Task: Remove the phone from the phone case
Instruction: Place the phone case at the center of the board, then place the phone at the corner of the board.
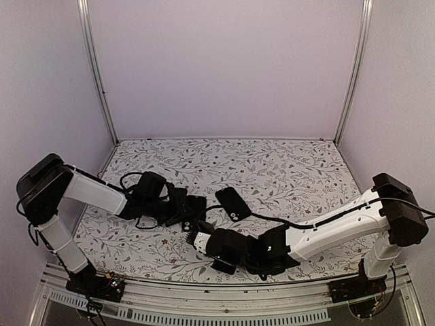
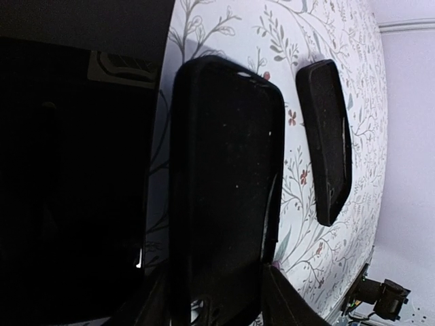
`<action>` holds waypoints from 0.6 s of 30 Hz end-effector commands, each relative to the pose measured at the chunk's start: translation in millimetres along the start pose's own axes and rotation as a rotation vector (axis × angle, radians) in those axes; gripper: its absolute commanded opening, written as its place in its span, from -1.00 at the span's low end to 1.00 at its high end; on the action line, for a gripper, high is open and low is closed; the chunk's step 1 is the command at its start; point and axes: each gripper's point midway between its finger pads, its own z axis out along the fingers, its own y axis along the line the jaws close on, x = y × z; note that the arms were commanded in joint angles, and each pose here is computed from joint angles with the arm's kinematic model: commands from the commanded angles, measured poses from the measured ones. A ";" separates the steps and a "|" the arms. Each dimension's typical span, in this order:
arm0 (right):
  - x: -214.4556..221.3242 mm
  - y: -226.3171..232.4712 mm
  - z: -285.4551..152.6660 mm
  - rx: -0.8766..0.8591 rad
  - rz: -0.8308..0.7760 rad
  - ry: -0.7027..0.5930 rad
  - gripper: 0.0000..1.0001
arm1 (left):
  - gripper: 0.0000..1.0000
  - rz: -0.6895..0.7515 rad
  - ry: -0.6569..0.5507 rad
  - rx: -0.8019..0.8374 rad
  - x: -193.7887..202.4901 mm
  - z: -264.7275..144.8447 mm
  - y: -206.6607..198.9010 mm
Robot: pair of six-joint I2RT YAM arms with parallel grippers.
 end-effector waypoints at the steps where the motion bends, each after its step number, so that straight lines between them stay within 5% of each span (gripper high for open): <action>1: 49.5 54.8 13.7 -0.214 0.003 0.141 -0.97 | -0.04 0.000 0.007 -0.031 4.0 -3.7 10.1; 8: 65.9 66.2 15.4 -0.254 0.049 0.193 -0.55 | 0.12 0.037 -0.039 -0.088 -5.4 -17.3 11.6; 18: 56.5 56.3 7.1 -0.226 0.131 0.158 -0.26 | 0.18 0.068 -0.078 -0.087 -15.0 -27.8 2.5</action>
